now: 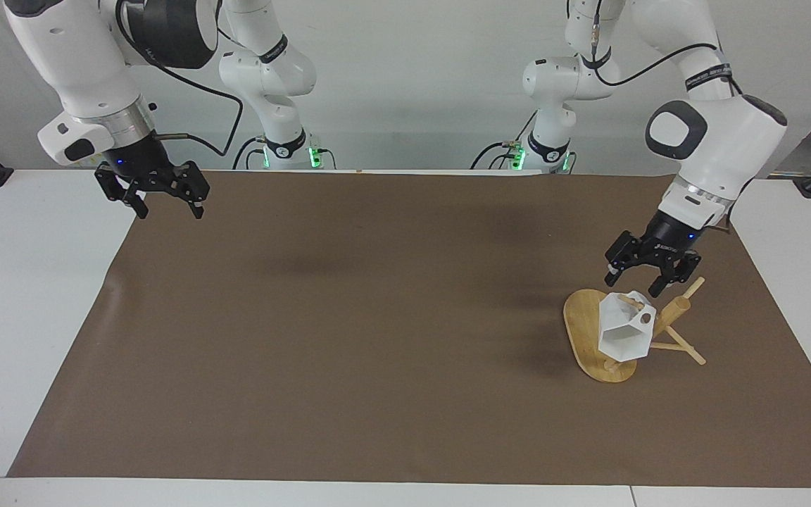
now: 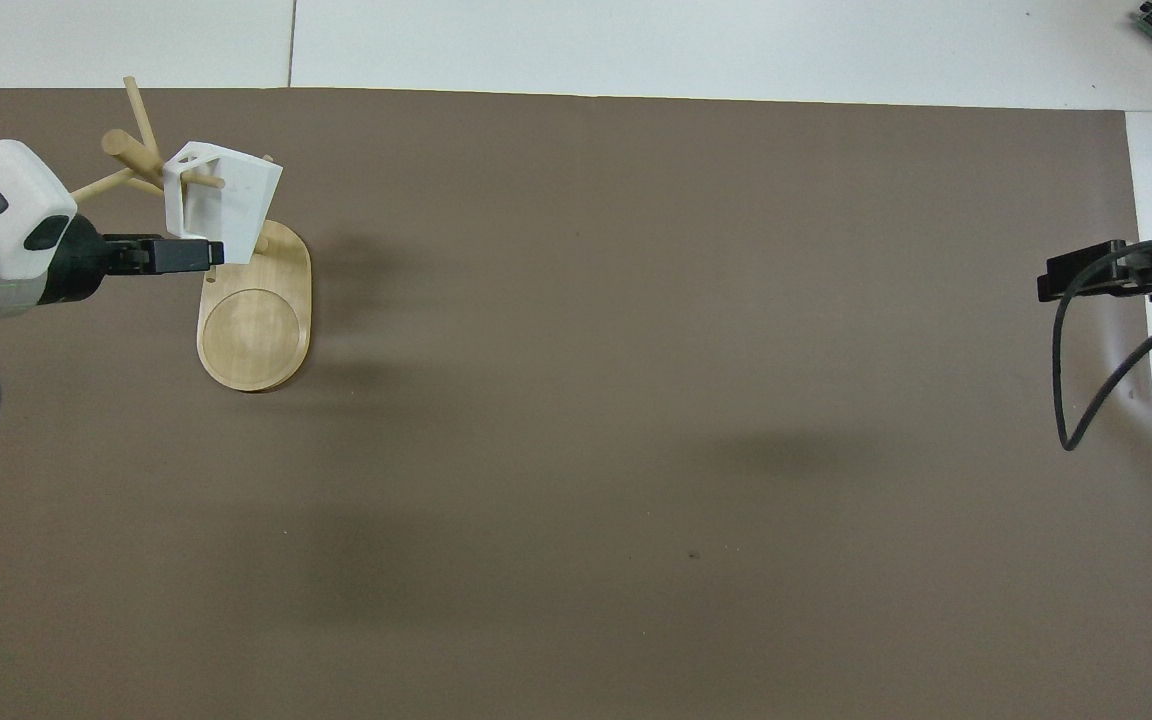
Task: Hang cup on rack
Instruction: 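Open the left gripper and pull it back from the cup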
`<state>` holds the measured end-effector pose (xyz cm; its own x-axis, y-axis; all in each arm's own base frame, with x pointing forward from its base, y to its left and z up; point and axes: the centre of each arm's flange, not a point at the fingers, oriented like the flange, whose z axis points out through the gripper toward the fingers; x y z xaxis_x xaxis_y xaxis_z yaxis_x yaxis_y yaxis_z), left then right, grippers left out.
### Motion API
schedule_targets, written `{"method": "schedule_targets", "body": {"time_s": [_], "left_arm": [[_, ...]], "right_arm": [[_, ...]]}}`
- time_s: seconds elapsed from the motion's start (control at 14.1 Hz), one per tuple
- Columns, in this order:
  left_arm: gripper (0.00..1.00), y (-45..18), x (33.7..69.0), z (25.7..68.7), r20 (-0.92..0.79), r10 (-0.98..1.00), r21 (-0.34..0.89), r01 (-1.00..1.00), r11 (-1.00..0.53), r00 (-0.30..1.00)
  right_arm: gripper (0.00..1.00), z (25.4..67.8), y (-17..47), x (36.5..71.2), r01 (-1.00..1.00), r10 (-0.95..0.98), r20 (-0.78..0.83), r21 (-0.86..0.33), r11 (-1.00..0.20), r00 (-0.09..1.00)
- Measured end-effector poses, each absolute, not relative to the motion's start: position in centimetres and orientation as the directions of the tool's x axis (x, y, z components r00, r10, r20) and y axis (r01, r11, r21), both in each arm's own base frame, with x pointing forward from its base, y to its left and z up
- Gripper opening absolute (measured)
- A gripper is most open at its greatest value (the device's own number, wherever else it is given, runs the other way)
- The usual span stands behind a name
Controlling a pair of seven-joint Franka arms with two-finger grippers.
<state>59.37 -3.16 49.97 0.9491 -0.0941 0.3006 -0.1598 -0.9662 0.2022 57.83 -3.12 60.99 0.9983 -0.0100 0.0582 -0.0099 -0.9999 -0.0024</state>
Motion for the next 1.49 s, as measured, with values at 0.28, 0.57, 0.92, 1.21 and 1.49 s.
{"method": "schedule_targets", "body": {"time_s": [0.28, 0.57, 0.92, 1.21, 1.49], "left_arm": [[1.0, -4.2, 56.8, 55.9, 0.14, -0.103, 0.084, -0.115, -0.99, 0.985], [1.0, -5.4, 54.8, 59.8, 0.04, -0.134, 0.038, -0.136, -0.99, 0.99], [1.0, -8.2, 54.2, 61.9, 0.015, -0.18, -0.021, -0.18, -0.983, 0.984], [1.0, -9.5, 54.1, 62.6, -0.002, -0.197, -0.036, -0.197, -0.98, 0.98], [1.0, -9.7, 54.3, 62.3, -0.006, -0.146, -0.036, -0.146, -0.989, 0.989]], "right_arm": [[1.0, 61.0, -2.9, 57.8, -0.005, -0.005, 0.058, -0.003, -1.0, 0.998], [1.0, 61.0, -2.9, 57.8, -0.005, -0.005, 0.058, -0.003, -1.0, 0.998], [1.0, 61.0, -2.9, 57.8, -0.005, -0.005, 0.058, -0.003, -1.0, 0.998], [1.0, 61.0, -2.9, 57.8, -0.005, -0.005, 0.058, -0.003, -1.0, 0.998], [1.0, 61.0, -2.9, 57.8, -0.005, -0.005, 0.058, -0.003, -1.0, 0.998]]}}
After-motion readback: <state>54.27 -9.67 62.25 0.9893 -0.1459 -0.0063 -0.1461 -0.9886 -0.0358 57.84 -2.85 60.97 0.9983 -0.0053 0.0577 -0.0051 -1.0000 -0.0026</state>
